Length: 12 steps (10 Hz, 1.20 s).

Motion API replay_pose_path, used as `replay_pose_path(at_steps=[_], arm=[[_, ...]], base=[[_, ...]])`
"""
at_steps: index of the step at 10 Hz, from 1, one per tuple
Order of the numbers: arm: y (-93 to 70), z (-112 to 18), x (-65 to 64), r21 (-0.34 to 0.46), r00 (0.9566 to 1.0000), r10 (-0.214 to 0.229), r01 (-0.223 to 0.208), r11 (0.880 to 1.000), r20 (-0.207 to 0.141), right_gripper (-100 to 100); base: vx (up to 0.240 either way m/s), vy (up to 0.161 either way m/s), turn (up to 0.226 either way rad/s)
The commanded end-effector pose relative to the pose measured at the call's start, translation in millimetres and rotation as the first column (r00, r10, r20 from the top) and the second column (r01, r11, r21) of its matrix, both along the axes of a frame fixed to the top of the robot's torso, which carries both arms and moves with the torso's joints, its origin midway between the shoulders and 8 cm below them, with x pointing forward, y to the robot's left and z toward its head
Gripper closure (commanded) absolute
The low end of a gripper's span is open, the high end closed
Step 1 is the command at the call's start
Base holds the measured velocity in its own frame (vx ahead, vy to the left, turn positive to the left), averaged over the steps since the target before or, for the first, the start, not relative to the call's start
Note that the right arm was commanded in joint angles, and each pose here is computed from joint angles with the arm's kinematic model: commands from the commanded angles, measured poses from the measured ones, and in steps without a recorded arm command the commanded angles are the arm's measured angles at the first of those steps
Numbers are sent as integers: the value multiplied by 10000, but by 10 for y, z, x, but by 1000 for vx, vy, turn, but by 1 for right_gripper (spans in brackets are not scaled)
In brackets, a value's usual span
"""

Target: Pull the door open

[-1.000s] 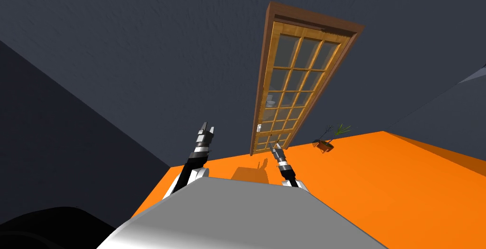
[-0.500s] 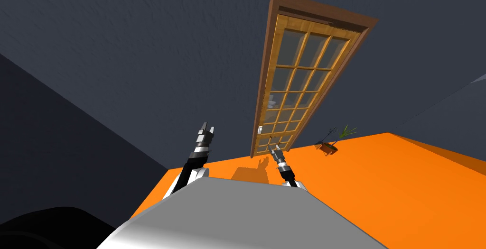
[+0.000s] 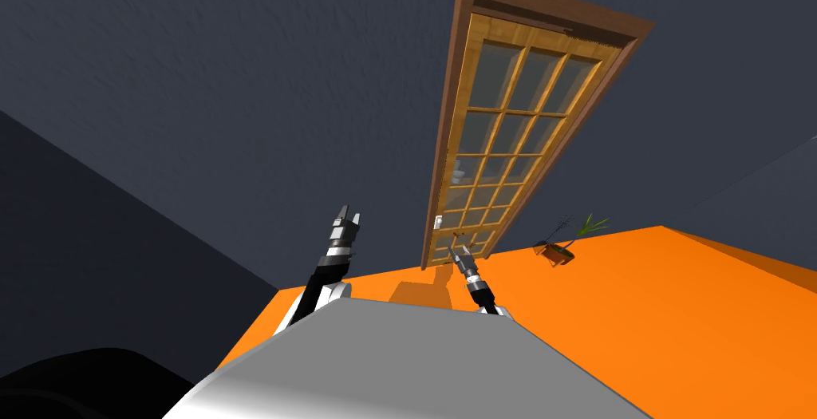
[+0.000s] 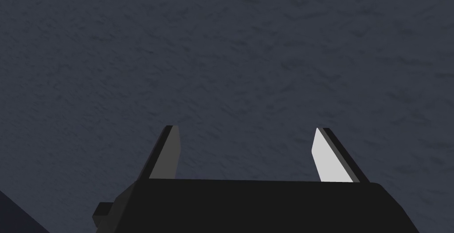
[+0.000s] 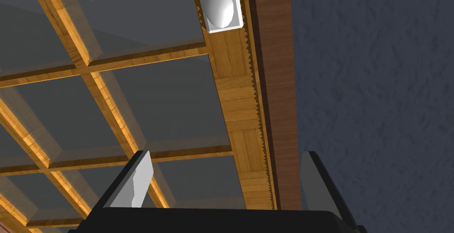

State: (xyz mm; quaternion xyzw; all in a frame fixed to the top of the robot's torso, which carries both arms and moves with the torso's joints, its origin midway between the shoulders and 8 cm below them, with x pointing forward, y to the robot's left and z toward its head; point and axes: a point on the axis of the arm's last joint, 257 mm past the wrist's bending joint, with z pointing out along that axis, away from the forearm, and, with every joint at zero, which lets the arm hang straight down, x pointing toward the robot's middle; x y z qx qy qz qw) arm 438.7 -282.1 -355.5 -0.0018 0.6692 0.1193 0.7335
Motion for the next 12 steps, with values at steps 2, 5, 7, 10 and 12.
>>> replay_pose_path(at_steps=[2, 5, 7, 10, 12], arm=[[6, -114, -2, -466, 9998, 42, -50, 9989, -190, -100], [24, -257, -22, -1012, 9990, 101, -144, 9948, -431, -100], [39, -358, -40, -1398, 9981, 149, -232, 9899, -605, -100], [45, -404, -57, -1580, 9974, 176, -284, 9870, -693, -100], [-231, -442, -175, -1576, 9969, -197, 76, 9875, -757, -100]], base=[[87, 2, 10], [114, -9, 12], [117, -8, 14], [105, -10, 5], [145, 123, 200]])
